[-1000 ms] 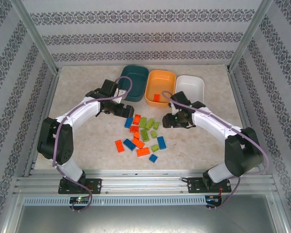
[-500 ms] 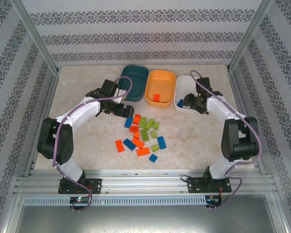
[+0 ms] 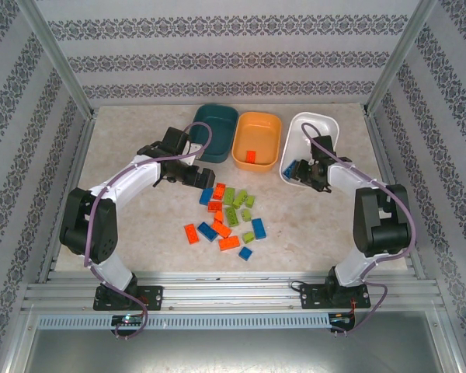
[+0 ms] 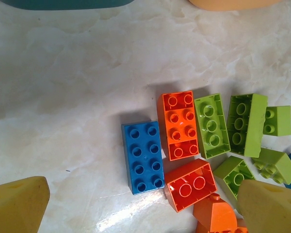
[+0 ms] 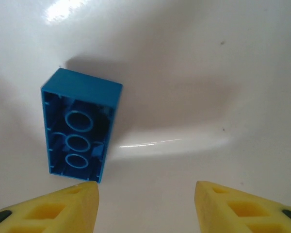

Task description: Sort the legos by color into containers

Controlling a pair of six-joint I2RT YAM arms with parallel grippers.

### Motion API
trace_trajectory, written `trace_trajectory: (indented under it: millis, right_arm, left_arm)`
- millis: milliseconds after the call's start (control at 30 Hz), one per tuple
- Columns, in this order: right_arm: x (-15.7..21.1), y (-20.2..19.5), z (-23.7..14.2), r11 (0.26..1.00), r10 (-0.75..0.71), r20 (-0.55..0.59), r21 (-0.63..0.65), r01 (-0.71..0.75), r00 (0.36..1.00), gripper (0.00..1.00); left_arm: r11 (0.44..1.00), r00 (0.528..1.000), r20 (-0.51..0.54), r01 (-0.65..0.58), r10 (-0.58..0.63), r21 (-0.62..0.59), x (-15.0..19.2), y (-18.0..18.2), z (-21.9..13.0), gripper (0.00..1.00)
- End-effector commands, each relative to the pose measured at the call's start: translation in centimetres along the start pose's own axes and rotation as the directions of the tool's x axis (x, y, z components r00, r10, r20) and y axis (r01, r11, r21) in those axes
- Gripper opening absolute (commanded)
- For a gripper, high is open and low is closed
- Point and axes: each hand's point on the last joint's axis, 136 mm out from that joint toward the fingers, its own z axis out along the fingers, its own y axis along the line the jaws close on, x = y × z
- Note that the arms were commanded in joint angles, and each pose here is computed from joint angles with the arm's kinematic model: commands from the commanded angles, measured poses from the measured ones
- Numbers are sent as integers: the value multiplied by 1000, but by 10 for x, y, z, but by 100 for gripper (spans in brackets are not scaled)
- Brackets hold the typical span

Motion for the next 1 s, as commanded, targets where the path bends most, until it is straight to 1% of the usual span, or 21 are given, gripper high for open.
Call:
trace_trajectory:
  millis: [0, 133, 200, 267, 367, 467, 533, 633, 767, 967]
  right_arm:
    - [-8, 21, -31, 996, -76, 82, -48, 80, 994, 57]
    - [-10, 42, -72, 980, -172, 160, -72, 185, 972, 59]
    - [-3, 50, -86, 972, -200, 166, -89, 217, 966, 60]
    - [17, 55, -93, 964, -219, 118, -126, 233, 969, 59]
    - [60, 64, -88, 945, -270, -13, -197, 262, 963, 59]
    - [112, 68, -77, 916, -369, -143, -223, 333, 918, 60]
    - [141, 68, -71, 901, -413, -203, -232, 366, 888, 60]
    - [176, 69, -62, 882, -458, -257, -245, 401, 851, 60]
    - [207, 71, -54, 853, -520, -300, -227, 470, 800, 60]
    - [224, 74, -40, 834, -552, -337, -203, 514, 763, 60]
  left_arm:
    - [1000, 1000, 5, -2, 2, 2, -4, -1, -3, 100]
    - [1000, 1000, 3, 1, -1, 5, -4, -1, -3, 100]
    - [1000, 1000, 2, 2, -2, 10, -4, -2, -2, 100]
    - [1000, 1000, 2, 3, -3, 9, -4, -2, -2, 100]
    - [1000, 1000, 4, 3, -3, 12, -5, -2, -3, 100]
    - [1000, 1000, 1, 4, -4, 10, -4, -2, -2, 100]
    - [1000, 1000, 3, 4, -4, 9, -4, -2, -2, 100]
    - [1000, 1000, 0, 3, -3, 9, -4, -2, -2, 100]
    - [1000, 1000, -4, 5, -5, 9, -3, -1, -1, 100]
    - [1000, 1000, -7, 4, -4, 6, -2, -1, 0, 100]
